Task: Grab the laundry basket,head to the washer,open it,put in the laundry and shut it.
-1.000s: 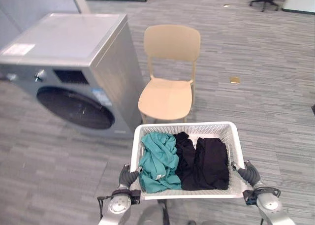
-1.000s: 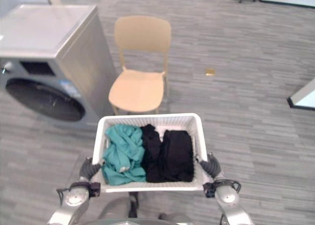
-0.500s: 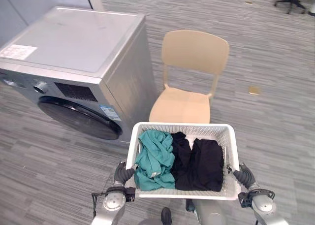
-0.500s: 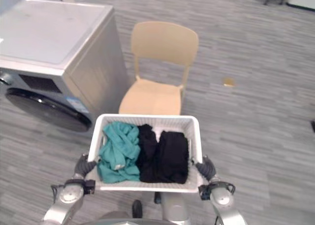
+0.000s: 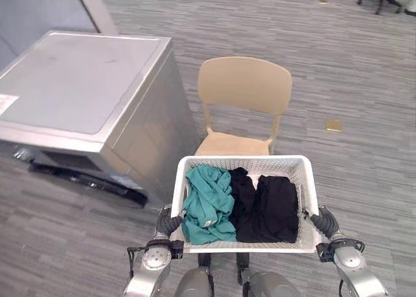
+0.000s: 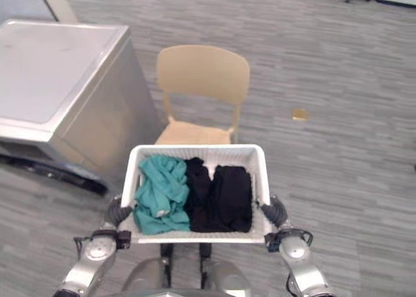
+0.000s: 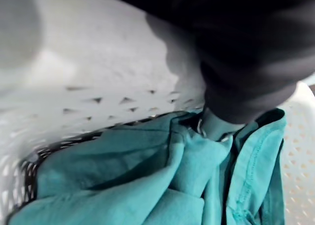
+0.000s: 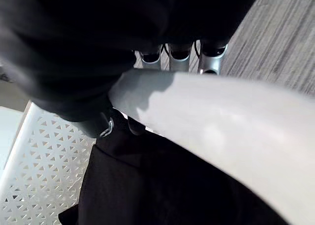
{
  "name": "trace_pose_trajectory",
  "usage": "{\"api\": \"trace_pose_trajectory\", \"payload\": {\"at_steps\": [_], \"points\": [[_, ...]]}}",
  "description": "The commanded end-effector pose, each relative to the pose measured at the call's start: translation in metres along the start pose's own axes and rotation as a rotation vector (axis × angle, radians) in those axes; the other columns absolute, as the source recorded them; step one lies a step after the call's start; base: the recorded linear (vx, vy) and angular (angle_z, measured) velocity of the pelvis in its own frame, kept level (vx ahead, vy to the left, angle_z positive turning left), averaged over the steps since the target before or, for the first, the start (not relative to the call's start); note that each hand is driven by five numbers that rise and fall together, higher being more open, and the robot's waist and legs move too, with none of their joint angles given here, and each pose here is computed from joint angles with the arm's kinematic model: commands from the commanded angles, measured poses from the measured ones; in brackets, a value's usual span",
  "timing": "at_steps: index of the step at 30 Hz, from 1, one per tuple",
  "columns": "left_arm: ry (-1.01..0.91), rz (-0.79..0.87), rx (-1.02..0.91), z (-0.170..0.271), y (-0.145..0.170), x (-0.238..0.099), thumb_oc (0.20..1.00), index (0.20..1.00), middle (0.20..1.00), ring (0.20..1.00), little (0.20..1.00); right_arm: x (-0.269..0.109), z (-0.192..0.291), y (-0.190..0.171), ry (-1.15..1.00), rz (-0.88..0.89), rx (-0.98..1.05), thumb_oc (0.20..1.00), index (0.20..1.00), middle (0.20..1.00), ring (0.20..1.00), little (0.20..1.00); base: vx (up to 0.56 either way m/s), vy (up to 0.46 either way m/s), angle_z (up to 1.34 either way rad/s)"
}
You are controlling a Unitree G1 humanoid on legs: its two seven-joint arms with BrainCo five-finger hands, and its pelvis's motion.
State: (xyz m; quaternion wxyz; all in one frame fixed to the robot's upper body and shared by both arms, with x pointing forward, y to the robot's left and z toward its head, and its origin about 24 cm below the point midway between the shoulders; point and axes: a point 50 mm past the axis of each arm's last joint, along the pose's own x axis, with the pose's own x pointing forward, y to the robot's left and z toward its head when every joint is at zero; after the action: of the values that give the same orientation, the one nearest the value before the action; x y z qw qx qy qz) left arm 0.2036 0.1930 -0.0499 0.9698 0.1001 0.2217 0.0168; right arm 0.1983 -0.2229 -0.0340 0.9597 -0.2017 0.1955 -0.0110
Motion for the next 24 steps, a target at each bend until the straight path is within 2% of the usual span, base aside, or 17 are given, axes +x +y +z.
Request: {"api": "trace_pose_trajectory", "payload": {"at_steps": [1,6,14,15,16,18,24], "points": [[-0.151,-0.003,0.009,0.024,0.008,-0.001,0.200,0.200,0.200,0.200,0.200,0.010,0.033,-0.020,-0.169,-0.067,0.038,0.200,0.200,0.200,0.200,0.200,0.11,0.226,-0.16],[-0.172,0.022,0.044,0.032,0.007,0.010,0.200,0.200,0.200,0.200,0.200,0.022,0.046,-0.012,-0.200,-0.066,0.025,0.200,0.200,0.200,0.200,0.200,-0.01,0.167,-0.10],[-0.270,0.083,0.029,0.081,-0.009,0.051,0.200,0.200,0.200,0.200,0.200,0.063,0.099,0.027,-0.287,-0.012,0.043,0.200,0.200,0.200,0.200,0.200,-0.20,0.105,-0.20],[-0.305,0.102,0.040,0.102,-0.016,0.065,0.200,0.200,0.200,0.200,0.200,0.073,0.122,0.036,-0.334,-0.015,0.012,0.200,0.200,0.200,0.200,0.200,-0.10,0.041,-0.13],[-0.306,0.102,0.040,0.103,-0.016,0.065,0.200,0.200,0.200,0.200,0.200,0.073,0.122,0.036,-0.335,-0.015,0.012,0.200,0.200,0.200,0.200,0.200,-0.17,0.069,-0.04],[-0.392,0.153,0.098,0.150,-0.019,0.083,0.200,0.200,0.200,0.200,0.200,0.087,0.161,0.036,-0.414,-0.049,-0.024,0.200,0.200,0.200,0.200,0.200,-0.11,0.042,0.02],[-0.522,0.224,0.164,0.224,-0.015,0.095,0.200,0.200,0.200,0.200,0.200,0.100,0.217,0.032,-0.510,-0.113,-0.055,0.200,0.200,0.200,0.200,0.200,-0.04,0.013,0.01]]}}
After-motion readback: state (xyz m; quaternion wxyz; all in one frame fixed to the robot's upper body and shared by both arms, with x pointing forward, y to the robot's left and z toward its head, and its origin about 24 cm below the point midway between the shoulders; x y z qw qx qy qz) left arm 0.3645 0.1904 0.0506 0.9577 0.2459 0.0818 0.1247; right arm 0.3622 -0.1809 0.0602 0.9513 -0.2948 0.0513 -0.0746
